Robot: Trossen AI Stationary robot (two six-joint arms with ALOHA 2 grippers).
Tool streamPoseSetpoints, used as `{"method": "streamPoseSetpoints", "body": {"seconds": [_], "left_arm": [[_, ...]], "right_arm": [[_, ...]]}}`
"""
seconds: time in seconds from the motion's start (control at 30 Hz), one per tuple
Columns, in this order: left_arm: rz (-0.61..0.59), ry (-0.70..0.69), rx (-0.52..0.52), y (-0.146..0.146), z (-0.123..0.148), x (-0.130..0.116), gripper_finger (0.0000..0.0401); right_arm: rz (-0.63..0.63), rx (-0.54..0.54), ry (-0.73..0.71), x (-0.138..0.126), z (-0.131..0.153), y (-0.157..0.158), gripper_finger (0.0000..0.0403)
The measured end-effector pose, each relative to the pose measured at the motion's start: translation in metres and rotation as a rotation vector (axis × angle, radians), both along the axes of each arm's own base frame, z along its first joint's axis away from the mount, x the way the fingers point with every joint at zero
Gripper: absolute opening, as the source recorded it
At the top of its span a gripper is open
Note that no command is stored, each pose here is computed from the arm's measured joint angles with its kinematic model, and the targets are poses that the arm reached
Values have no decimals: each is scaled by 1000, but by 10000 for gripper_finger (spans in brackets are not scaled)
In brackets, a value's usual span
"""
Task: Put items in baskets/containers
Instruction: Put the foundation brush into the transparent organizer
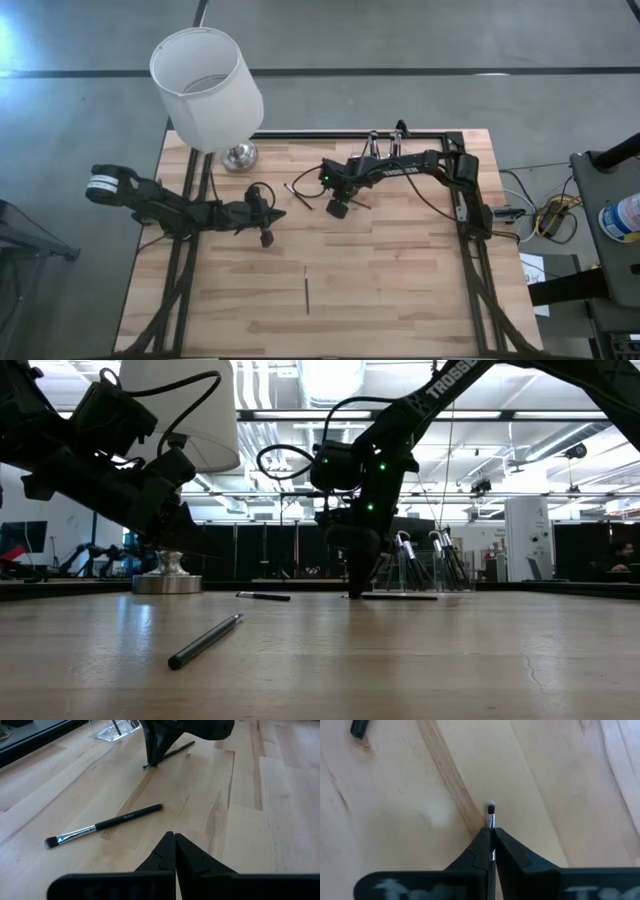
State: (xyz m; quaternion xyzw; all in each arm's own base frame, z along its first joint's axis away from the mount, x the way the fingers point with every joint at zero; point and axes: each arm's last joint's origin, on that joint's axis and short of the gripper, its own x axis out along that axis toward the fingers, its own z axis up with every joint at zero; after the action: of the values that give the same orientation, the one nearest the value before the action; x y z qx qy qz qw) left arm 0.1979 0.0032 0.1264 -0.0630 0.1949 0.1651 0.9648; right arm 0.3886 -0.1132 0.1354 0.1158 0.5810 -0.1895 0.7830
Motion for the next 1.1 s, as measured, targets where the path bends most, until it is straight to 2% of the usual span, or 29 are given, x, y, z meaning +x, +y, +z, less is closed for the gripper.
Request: {"method": "streamPoseSetpoints", "body": {"seconds": [0.17,0.27,0.4,0.5,0.63,0.8,0.93,1.1], "left_arm": [[0,0,0,0,0,0,0],[0,2,0,0,0,0,0],[-1,6,-1,0,0,0,0],[-3,6,-1,0,-1,0,0],[-3,2,-2,0,0,0,0],[-3,-8,-2,0,1,1,0],[-3,-12,-2,0,1,1,0],[-4,-10,0,0,1,1,0]], "right_arm": [[-8,-62,-18,-2,12,2,13],[-11,-99,-77,-7,32,5,13],[-16,-124,-197,-24,50,13,13],[-48,-221,-348,-44,67,20,13],[-146,-395,-624,-76,84,25,13],[-339,-621,-989,-111,94,17,13],[-468,-719,-1071,-129,84,-5,13],[-587,-684,-1091,-135,68,-34,12]]}}
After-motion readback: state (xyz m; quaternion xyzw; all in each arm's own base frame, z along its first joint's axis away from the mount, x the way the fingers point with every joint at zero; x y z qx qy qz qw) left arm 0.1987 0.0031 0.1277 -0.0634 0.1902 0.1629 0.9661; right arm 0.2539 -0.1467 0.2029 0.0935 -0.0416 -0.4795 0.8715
